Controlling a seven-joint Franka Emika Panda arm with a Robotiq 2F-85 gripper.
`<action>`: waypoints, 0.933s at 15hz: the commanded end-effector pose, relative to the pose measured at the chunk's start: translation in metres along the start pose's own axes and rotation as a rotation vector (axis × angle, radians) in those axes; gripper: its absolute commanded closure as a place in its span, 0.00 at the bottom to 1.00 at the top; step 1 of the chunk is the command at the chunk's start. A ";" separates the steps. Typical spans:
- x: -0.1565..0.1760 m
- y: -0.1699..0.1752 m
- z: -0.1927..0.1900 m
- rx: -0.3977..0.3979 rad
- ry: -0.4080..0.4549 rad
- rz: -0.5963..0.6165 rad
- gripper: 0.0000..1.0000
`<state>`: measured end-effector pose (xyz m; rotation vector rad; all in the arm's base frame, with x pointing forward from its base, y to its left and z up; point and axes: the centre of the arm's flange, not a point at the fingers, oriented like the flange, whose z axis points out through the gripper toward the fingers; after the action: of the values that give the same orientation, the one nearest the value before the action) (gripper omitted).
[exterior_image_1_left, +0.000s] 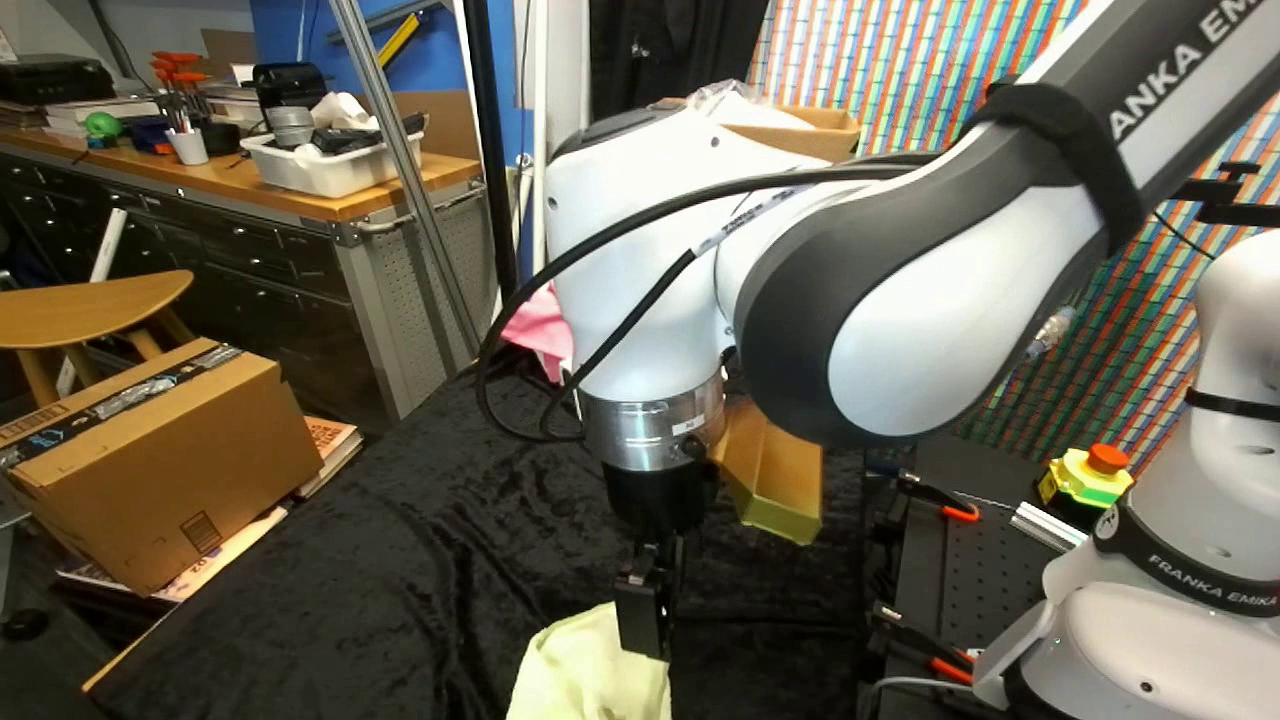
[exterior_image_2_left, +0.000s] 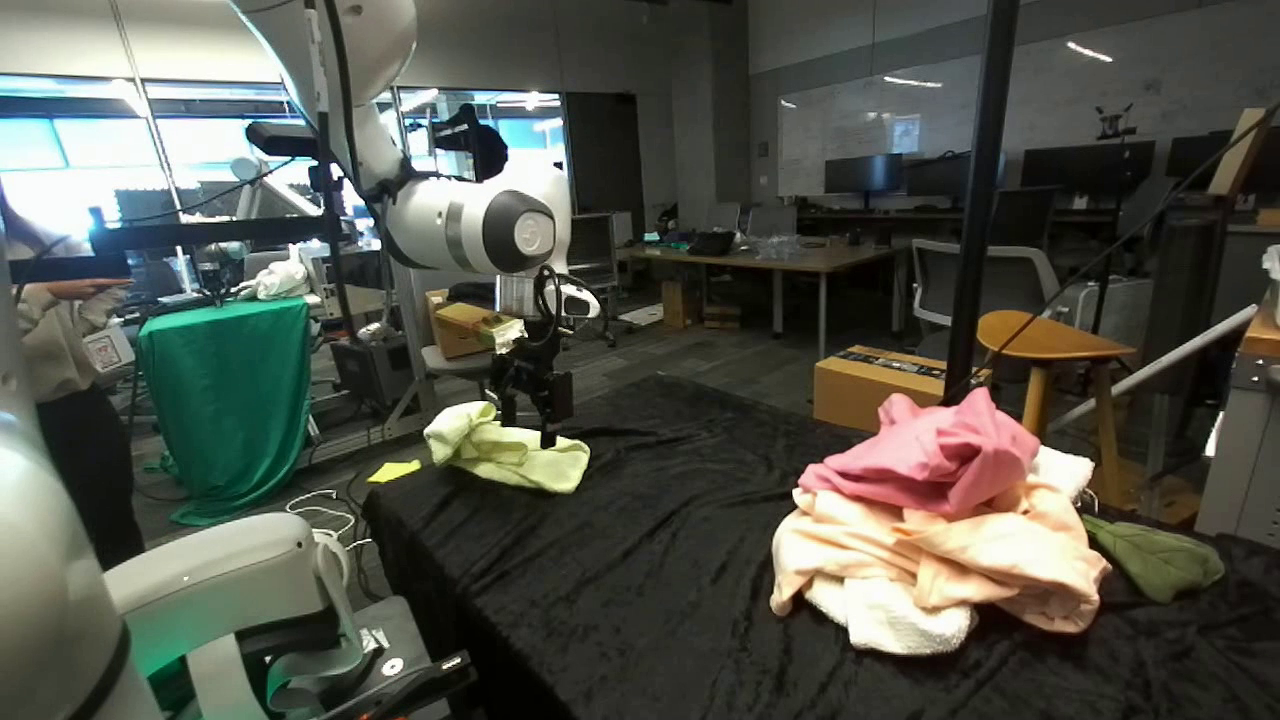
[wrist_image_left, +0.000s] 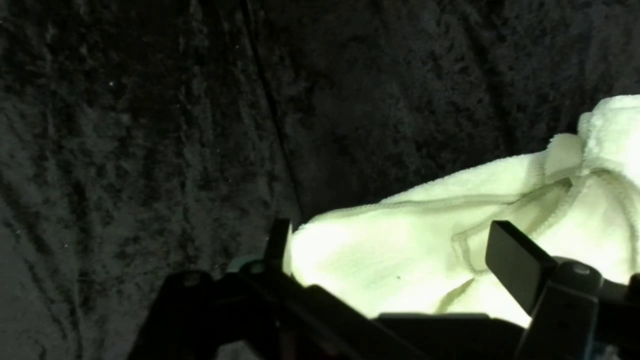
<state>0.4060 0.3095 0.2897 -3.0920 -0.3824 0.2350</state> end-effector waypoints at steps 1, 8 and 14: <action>0.010 -0.029 0.000 0.061 -0.024 0.016 0.00; 0.018 -0.063 0.001 0.155 -0.044 0.071 0.00; 0.014 -0.080 0.012 0.209 -0.086 0.130 0.00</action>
<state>0.4004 0.3756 0.2803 -2.9431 -0.2056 0.3678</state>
